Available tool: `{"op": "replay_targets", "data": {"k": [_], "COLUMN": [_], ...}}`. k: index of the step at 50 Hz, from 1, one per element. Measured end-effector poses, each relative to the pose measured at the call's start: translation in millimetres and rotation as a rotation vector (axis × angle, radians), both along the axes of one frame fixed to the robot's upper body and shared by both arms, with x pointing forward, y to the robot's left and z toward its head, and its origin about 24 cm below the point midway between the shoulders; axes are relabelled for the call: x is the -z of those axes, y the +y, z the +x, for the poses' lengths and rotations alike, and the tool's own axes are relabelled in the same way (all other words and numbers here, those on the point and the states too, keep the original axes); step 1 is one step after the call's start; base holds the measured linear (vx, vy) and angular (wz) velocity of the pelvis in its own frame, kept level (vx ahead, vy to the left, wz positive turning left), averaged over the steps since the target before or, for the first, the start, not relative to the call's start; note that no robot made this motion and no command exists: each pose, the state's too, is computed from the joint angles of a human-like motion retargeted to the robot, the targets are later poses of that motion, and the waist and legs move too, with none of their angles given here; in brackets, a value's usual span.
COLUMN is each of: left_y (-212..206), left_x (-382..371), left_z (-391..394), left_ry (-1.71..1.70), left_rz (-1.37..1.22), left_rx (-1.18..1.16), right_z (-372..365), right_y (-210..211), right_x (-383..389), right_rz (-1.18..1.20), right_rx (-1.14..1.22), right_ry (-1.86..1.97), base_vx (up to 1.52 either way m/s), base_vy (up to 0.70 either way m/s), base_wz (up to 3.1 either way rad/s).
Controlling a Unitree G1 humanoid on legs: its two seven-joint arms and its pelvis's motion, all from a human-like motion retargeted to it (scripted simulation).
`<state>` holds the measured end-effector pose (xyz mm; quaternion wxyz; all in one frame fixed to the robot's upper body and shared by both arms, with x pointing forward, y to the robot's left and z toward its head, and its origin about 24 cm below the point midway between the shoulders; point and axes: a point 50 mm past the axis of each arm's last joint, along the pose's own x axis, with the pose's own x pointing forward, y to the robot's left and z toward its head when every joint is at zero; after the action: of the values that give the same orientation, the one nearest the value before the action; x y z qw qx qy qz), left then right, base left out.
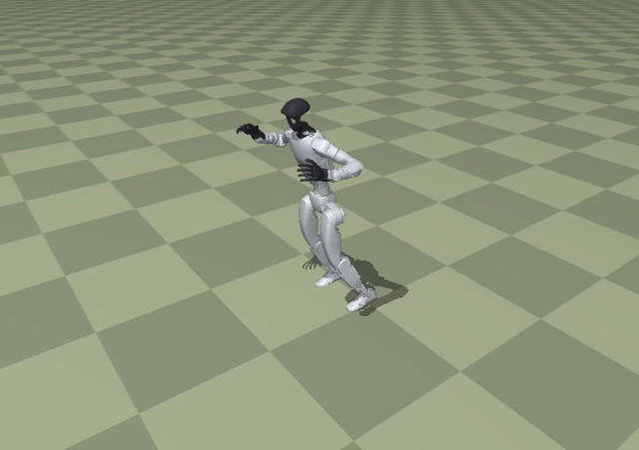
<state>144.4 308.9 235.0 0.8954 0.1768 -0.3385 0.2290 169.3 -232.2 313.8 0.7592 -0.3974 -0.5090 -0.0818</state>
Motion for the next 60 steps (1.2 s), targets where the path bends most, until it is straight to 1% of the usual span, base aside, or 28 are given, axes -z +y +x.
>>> {"op": "replay_targets", "data": {"k": [3,4,5,7,9,10,12,14,16,19,22,27,31,33,34,36,39,40,41,42,43,46,49,51,54,57,60], "left_y": [25.2,24.9,14.8,-27.5,-87.4,-115.1,-162.3,-194.9,-217.2,-248.2,-264.1,-253.2,-235.8,-221.0,-212.7,-190.4,-161.3,-160.9,-155.3,-143.8,-134.9,-113.2,-79.7,-56.7,-30.4,-18.4,-15.5], "left_x": [64.3,91.4,121.4,168.9,188.7,182.6,154.3,97.6,48.3,-29.1,-96.3,-171.0,-188.2,-184.6,-182.4,-173.9,-159.2,-147.2,-139.2,-137.3,-131.4,-103.1,-69.1,-48.1,-21.8,-3.5,6.2], "left_z": [-14.1,-11.1,2.6,44.5,80.9,99.5,126.0,151.0,156.5,154.3,138.4,106.2,92.1,90.1,88.3,83.0,69.9,57.1,47.7,50.3,50.1,44.5,33.5,26.5,17.4,16.8,25.8], "left_ry": [0.132,0.175,0.227,0.300,0.353,0.346,0.303,0.166,0.037,-0.194,-0.427,-0.709,-0.798,-0.810,-0.816,-0.821,-0.792,-0.727,-0.695,-0.687,-0.651,-0.460,-0.216,-0.049,0.149,0.259,0.313], "left_rz": [-0.271,-0.389,-0.512,-0.739,-0.874,-0.890,-0.826,-0.677,-0.460,-0.243,-0.168,-0.129,-0.112,-0.070,-0.028,0.137,0.499,0.398,0.436,0.779,0.937,1.084,1.125,1.105,1.040,0.995,0.993], "left_rx": [-0.192,-0.234,-0.243,-0.208,-0.105,-0.020,0.191,0.426,0.598,0.727,0.755,0.773,0.768,0.721,0.689,0.553,0.277,0.621,0.692,0.244,0.071,0.011,-0.062,-0.122,-0.192,-0.221,-0.219], "right_z": [-8.0,-7.4,0.8,25.2,49.9,66.1,90.2,114.8,119.6,116.0,96.1,55.4,33.2,27.4,24.2,19.0,11.5,10.7,9.2,6.2,6.6,12.8,23.8,32.8,41.3,41.3,39.4], "right_y": [-42.1,-51.1,-52.1,-37.1,5.6,30.8,79.0,121.0,146.7,174.5,186.6,178.3,163.7,155.8,150.9,140.6,125.4,122.1,117.4,110.1,103.7,83.1,60.1,42.6,16.4,-1.8,-10.1], "right_x": [64.9,94.0,126.4,182.6,220.5,222.5,205.6,159.0,113.6,38.7,-26.9,-97.0,-117.8,-117.4,-116.8,-110.7,-95.9,-87.5,-80.1,-75.3,-67.7,-42.2,-17.3,-3.0,17.8,36.0,47.2], "right_rz": [0.256,0.354,0.478,0.696,0.873,0.918,0.921,0.799,0.674,0.547,0.492,0.388,0.295,0.235,0.195,0.075,-0.189,-0.283,-0.374,-0.462,-0.538,-0.730,-0.849,-0.865,-0.813,-0.724,-0.664], "right_rx": [0.182,0.239,0.236,0.240,0.158,0.079,-0.094,-0.252,-0.375,-0.481,-0.523,-0.562,-0.512,-0.470,-0.446,-0.372,-0.207,-0.166,-0.119,-0.061,-0.020,0.076,0.174,0.239,0.319,0.359,0.373], "right_ry": [0.197,0.286,0.413,0.560,0.654,0.664,0.641,0.530,0.393,0.134,-0.139,-0.475,-0.630,-0.667,-0.684,-0.704,-0.715,-0.685,-0.656,-0.633,-0.585,-0.383,-0.180,-0.053,0.099,0.199,0.263], "base_vx": [-0.91,-0.92,-0.88,-0.74,-0.52,-0.45,-0.43,-0.42,-0.29,-0.22,-0.18,-0.13,-0.08,-0.06,-0.05,-0.04,-0.03,-0.04,0.00,0.00,0.00,-0.04,-0.08,-0.09,-0.08,-0.04,-0.02], "base_vy": [-0.02,-0.04,-0.04,-0.03,-0.03,-0.04,-0.04,-0.04,-0.02,0.00,-0.01,0.00,0.01,0.01,0.01,0.01,0.02,0.02,0.00,0.00,0.00,0.02,0.02,-0.01,-0.04,-0.09,-0.14], "base_wz": [0.37,0.38,0.41,0.33,0.03,-0.04,0.11,0.29,0.34,0.23,0.11,0.14,0.05,-0.17,-0.27,-0.34,-0.31,-0.28,0.00,0.00,0.00,-0.12,-0.30,-0.39,-0.32,0.18,0.27]}}
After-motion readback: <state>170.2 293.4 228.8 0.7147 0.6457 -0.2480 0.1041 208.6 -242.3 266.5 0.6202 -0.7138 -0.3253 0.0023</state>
